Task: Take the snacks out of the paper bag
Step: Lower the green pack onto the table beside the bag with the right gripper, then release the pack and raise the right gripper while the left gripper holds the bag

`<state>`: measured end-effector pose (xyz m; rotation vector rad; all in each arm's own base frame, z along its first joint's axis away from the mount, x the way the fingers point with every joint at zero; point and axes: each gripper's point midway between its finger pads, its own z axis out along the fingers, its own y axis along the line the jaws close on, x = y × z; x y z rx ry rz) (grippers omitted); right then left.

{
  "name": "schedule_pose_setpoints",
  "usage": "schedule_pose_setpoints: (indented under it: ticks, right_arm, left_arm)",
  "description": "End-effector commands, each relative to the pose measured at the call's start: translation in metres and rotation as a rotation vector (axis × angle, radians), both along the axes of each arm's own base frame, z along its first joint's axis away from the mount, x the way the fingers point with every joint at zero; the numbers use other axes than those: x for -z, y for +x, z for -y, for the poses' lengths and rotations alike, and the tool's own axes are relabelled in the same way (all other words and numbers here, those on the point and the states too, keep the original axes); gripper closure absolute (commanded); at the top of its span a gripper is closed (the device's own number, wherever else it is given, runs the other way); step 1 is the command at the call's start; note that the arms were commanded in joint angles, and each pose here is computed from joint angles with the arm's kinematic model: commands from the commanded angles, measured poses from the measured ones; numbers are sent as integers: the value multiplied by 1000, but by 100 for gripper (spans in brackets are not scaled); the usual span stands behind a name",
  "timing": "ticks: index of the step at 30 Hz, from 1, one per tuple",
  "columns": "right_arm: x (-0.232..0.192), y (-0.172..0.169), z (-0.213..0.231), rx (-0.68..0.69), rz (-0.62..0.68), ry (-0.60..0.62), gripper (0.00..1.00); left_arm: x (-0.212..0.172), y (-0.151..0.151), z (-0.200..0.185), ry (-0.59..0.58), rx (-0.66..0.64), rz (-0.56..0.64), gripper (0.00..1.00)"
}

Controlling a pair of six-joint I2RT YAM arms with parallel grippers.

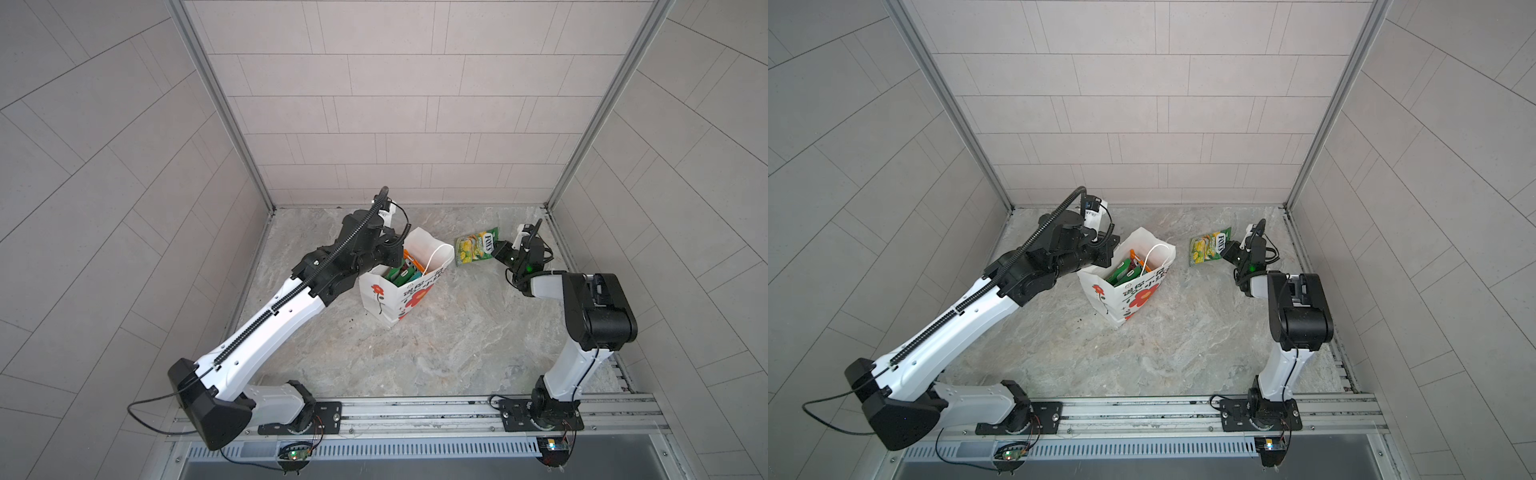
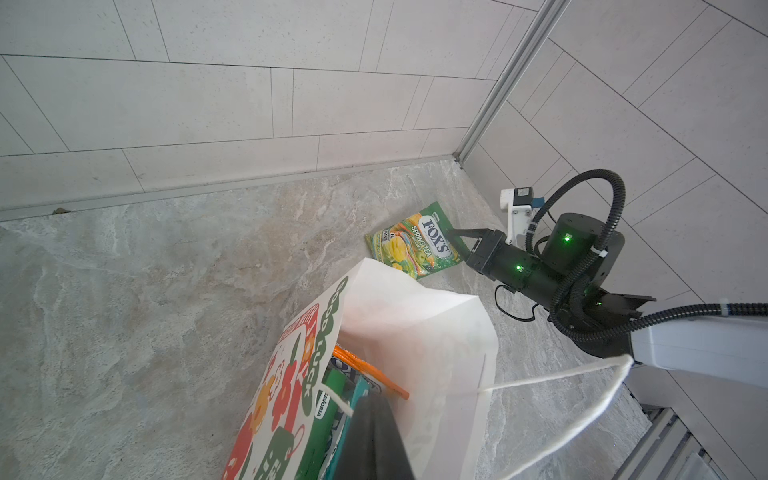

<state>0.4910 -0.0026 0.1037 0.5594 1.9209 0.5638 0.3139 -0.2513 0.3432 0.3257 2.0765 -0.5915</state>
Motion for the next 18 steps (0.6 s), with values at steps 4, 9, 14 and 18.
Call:
schedule_pose_setpoints:
  ticks: [4,9,14,18]
  right_arm:
    - [21,-1,-9,-17,-44,15,100]
    - [30,-1,-16,-34,-80,0,83]
    - [28,-10,-12,-26,-108,-40,58]
    - [14,-25,-6,-11,-123,-99,48]
  left_arm:
    - [-26,-3,-4,-29,-3,66,100]
    - [-34,0,-15,-3,-48,112,100]
    - [-45,6,-17,24,-44,149,100]
    - [-56,12,-16,33,-11,177,100]
